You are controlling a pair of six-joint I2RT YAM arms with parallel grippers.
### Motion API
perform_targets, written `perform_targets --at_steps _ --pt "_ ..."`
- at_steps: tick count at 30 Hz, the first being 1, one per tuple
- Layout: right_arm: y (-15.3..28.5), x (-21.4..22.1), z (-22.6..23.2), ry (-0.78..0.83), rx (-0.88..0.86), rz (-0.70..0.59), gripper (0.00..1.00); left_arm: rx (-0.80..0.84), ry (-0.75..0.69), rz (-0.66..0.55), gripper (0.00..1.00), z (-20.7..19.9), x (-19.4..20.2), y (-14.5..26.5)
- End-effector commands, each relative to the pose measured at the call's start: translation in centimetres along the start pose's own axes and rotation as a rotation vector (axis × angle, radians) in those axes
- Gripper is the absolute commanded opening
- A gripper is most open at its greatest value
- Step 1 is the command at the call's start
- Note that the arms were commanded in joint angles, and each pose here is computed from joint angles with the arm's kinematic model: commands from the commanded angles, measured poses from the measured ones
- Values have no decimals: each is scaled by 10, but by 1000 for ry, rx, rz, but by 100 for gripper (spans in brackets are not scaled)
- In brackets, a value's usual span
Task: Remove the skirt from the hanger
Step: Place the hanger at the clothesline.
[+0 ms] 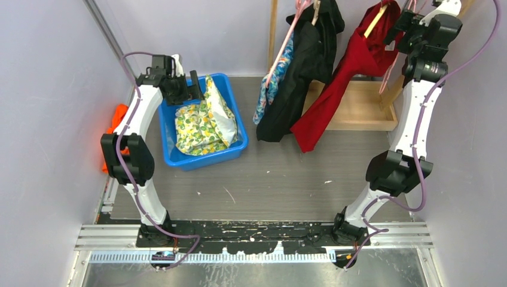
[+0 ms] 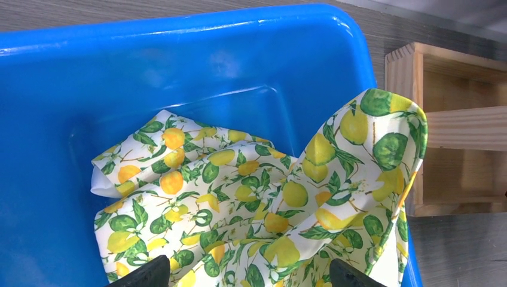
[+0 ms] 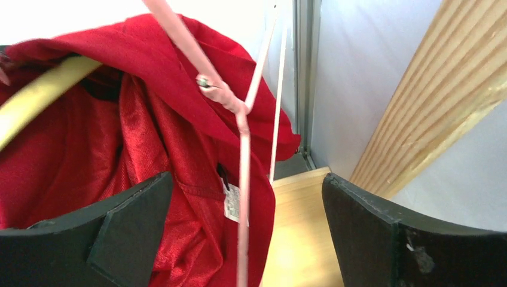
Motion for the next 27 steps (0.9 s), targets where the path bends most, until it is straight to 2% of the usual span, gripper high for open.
perform_targets --at_steps 1,8,17,22,27 --pt "12 -33 16 31 -10 -114 100 7 -38 -95 99 -5 -16 23" --pt "41 -50 33 81 23 -175 100 15 -45 -93 99 -5 -18 20" --pt "122 -56 62 216 109 -223 100 69 -45 -83 99 -9 -19 15" --pt "161 -61 67 201 110 -252 100 96 -41 -80 99 -13 -17 13" --pt "170 -56 72 183 78 -226 100 76 -55 -83 99 -13 -17 16"
Point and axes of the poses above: each gripper's point midway between its finger pads, its own y axis back along the fingers, its own z axis along the line the jaws close on, x = y × z, the point moved 8 cm from there along y, back along the fingers, and after that the axes turned 7 degrees about -y, right-handed, at the moved point
